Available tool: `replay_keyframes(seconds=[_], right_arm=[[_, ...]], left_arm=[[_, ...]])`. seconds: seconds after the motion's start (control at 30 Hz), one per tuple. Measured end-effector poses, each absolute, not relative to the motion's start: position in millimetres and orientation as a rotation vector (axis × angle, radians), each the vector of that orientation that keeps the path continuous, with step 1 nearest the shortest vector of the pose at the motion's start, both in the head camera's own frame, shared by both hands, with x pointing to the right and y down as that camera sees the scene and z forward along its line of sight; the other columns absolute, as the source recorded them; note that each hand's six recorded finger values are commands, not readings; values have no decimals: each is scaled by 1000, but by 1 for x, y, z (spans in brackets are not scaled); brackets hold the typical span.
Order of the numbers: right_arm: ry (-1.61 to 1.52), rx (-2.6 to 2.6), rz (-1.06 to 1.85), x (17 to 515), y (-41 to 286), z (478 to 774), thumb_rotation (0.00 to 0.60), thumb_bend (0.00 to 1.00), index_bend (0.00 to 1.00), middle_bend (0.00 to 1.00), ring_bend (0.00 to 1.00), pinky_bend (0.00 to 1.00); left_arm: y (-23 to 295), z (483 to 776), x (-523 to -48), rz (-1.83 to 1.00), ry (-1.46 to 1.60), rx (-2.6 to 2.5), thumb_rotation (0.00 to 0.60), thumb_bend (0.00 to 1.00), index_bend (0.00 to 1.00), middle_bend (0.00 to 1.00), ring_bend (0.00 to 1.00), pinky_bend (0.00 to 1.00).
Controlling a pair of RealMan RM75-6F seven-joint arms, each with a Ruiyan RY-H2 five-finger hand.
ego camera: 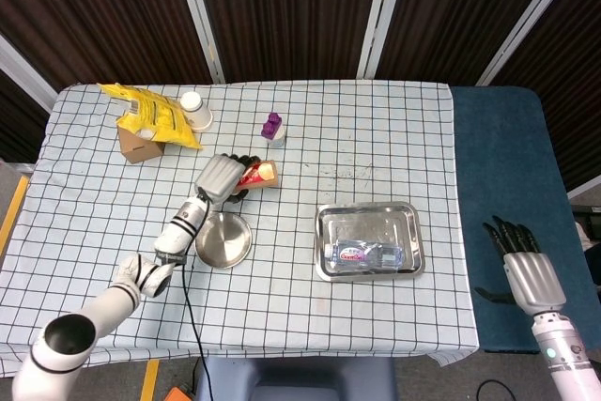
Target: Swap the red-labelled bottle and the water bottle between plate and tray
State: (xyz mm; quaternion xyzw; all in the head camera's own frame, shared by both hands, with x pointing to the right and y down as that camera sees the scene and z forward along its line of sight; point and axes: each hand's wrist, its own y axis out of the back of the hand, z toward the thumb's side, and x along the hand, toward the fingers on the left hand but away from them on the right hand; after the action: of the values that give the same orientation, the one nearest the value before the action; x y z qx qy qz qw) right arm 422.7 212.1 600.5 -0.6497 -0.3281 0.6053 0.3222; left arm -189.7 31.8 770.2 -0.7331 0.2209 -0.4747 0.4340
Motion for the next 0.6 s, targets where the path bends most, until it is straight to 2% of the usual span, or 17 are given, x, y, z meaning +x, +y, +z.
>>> replay_keyframes(seconds=[0.03,0.13,0.2,0.3,0.6], right_arm=[[-865,-1710,1587,422,211,601,600,115,0,0,0,0],[-870,-1721,1561,418,211,599,600,115,0,0,0,0],[-870,-1733,1537,415,212,598,600,115,0,0,0,0],[-869,-1752,1516,411,214,596,600,115,0,0,0,0],[-832,-1827,1403,386,226,589,600,114,0,0,0,0]], left_arm=[[32,773,-185,-1182,551,-1832,600,429,19,329,358,374],[37,782,-168,-1175,556,-1875,600,408,0,120,153,254],[42,785,-160,-1165,552,-1899,600,400,0,38,80,217],[43,783,-160,-1153,555,-1894,600,383,0,3,45,198],[49,767,-165,-1096,586,-1909,600,359,0,0,0,157]])
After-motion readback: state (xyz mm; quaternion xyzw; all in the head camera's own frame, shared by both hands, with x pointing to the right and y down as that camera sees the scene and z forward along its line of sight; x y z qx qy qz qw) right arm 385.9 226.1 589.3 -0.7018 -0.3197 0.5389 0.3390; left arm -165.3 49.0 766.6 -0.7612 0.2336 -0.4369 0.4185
